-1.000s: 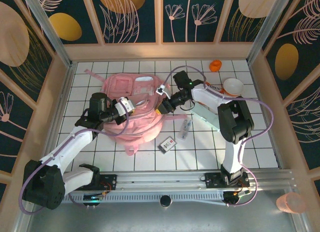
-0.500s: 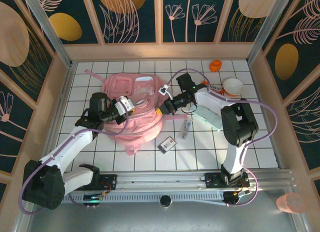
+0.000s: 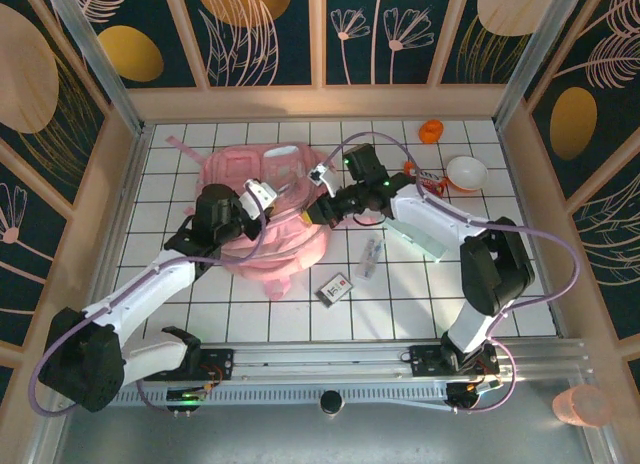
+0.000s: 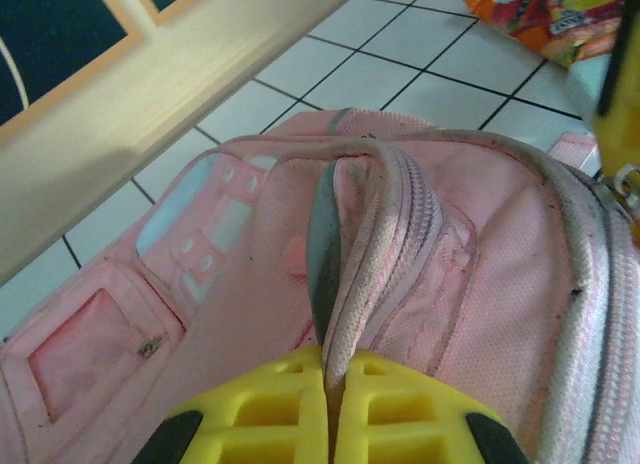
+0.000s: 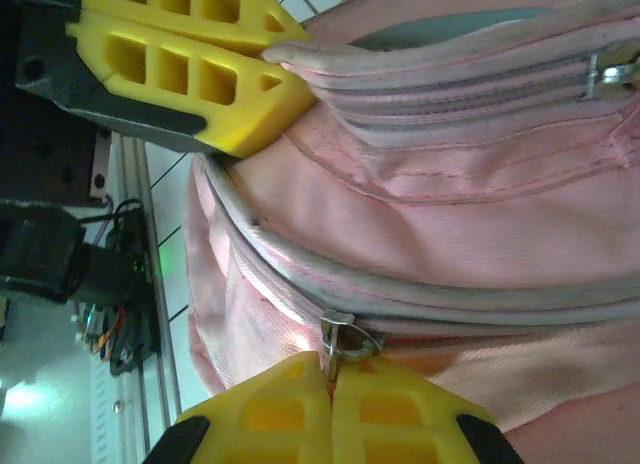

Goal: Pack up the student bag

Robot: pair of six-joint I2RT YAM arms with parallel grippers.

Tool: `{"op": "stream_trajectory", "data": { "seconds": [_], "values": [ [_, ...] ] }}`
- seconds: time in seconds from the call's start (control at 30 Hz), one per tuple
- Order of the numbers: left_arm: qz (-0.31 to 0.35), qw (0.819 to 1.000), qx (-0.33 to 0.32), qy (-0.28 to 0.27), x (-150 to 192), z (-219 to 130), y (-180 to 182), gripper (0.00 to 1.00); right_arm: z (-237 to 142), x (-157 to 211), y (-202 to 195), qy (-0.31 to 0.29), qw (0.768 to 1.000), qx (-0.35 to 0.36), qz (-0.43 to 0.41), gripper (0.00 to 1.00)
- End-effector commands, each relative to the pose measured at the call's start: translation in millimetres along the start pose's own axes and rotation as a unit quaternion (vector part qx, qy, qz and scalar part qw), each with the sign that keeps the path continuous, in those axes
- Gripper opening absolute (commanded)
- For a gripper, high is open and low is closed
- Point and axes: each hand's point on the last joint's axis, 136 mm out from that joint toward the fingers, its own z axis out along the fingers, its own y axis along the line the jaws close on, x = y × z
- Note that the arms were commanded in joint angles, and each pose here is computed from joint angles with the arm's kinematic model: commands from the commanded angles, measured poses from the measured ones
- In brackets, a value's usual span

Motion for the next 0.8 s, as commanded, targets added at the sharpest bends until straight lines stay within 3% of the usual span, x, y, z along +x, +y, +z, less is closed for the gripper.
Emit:
{"op": "stream_trajectory", "data": {
  "seconds": [0.0,0.13,0.4,0.63,0.77],
  "values": [
    [-0.059,0.992,-0.103,-0.03,-32.1,-6.9,38.7,0.0,-10.8,-17.1,30.0,-0.038,0.999,-0.021,0.001,0.0],
    [-0.097,0.988,-0.114,-0.026,-33.2,-18.1,32.5,0.0,-9.1,-8.6,31.7,-0.034,0.999,-0.027,0.03,0.0],
    [-0.25,0.962,-0.104,0.03,-13.9,-27.0,18.9,0.0,-13.9,-19.5,2.7,-0.045,0.996,0.038,0.071,0.0],
    [-0.327,0.94,-0.098,-0.02,-36.8,-17.9,23.4,0.0,-33.0,-33.5,-37.4,-0.055,0.984,0.093,0.14,0.0],
    [-0.342,0.934,-0.102,-0.007,-41.3,3.4,27.0,0.0,-33.5,-38.5,-32.2,-0.051,0.984,0.086,0.145,0.0]
  ]
}}
